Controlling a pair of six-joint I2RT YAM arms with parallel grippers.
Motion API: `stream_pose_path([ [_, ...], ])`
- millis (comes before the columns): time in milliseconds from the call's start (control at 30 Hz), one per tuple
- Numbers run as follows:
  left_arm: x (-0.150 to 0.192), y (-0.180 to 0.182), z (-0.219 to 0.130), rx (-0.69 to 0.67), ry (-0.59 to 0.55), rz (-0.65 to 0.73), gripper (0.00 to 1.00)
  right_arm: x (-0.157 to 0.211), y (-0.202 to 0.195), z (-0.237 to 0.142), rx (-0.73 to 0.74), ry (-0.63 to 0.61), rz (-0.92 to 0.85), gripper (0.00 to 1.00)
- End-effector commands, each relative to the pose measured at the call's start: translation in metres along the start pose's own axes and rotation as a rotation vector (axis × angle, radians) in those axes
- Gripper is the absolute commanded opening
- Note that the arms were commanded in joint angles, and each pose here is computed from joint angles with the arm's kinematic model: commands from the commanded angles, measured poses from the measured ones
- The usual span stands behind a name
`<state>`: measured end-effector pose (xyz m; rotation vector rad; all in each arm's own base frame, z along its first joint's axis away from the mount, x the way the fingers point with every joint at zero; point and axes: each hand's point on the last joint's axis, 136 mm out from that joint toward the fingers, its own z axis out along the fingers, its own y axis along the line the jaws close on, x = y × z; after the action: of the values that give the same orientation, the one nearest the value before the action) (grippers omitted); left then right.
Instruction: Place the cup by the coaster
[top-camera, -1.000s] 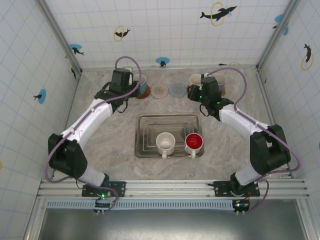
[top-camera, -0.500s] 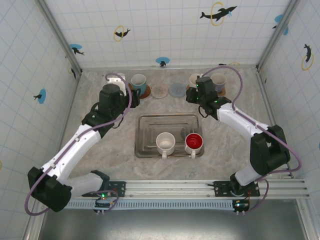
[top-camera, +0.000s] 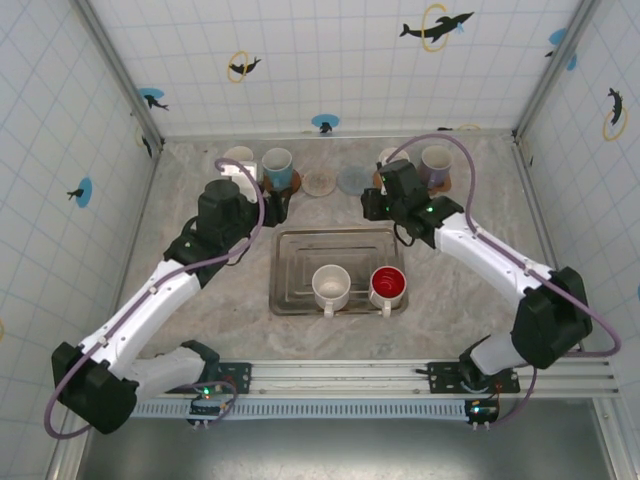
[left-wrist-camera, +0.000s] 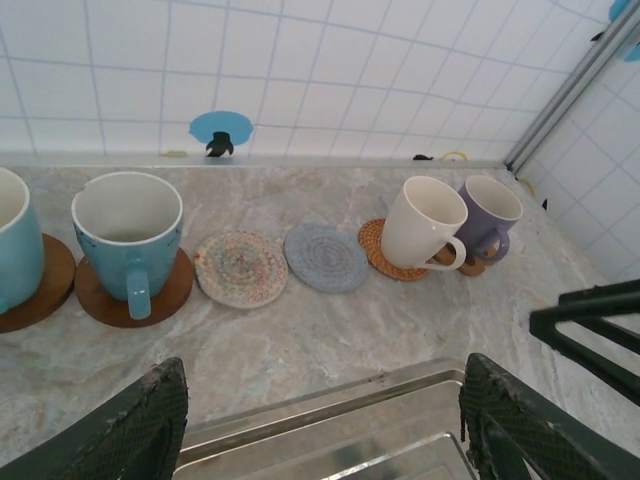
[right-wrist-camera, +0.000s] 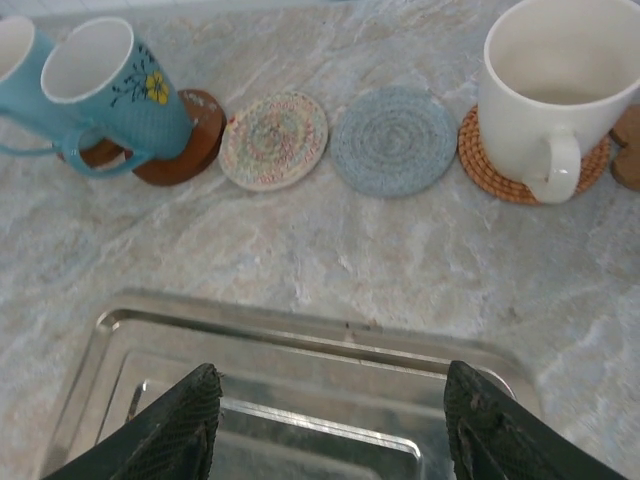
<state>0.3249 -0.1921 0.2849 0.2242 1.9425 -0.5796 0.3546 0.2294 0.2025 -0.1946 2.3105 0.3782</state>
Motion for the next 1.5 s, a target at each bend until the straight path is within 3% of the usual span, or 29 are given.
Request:
stream_pose_path([
  [0,-0.012,-0.009,-0.011,0.042,-0.057,0.031,0.73,0.007,0.001,-0.034,0.039,0.032,-0.086,0.62],
  [233,-0.013,-0.012,-0.020,0.062,-0.070,0.029,0.75,0.063,-0.013,-0.072,0.133,0.145,-0.173,0.62],
  [500,-0.013,-0.018,-0.022,0.091,-0.075,0.020,0.77,0.116,-0.028,-0.105,0.134,0.148,-0.071,0.60],
  [1000,-0.010,-0.021,-0.024,0.111,-0.066,0.022,0.80,0.195,-0.017,-0.084,0.076,0.256,0.045,0.57],
  [1467,-0.010,-0.021,-0.025,0.112,-0.066,0.026,0.81,0.224,-0.004,-0.065,0.058,0.322,0.041,0.55],
])
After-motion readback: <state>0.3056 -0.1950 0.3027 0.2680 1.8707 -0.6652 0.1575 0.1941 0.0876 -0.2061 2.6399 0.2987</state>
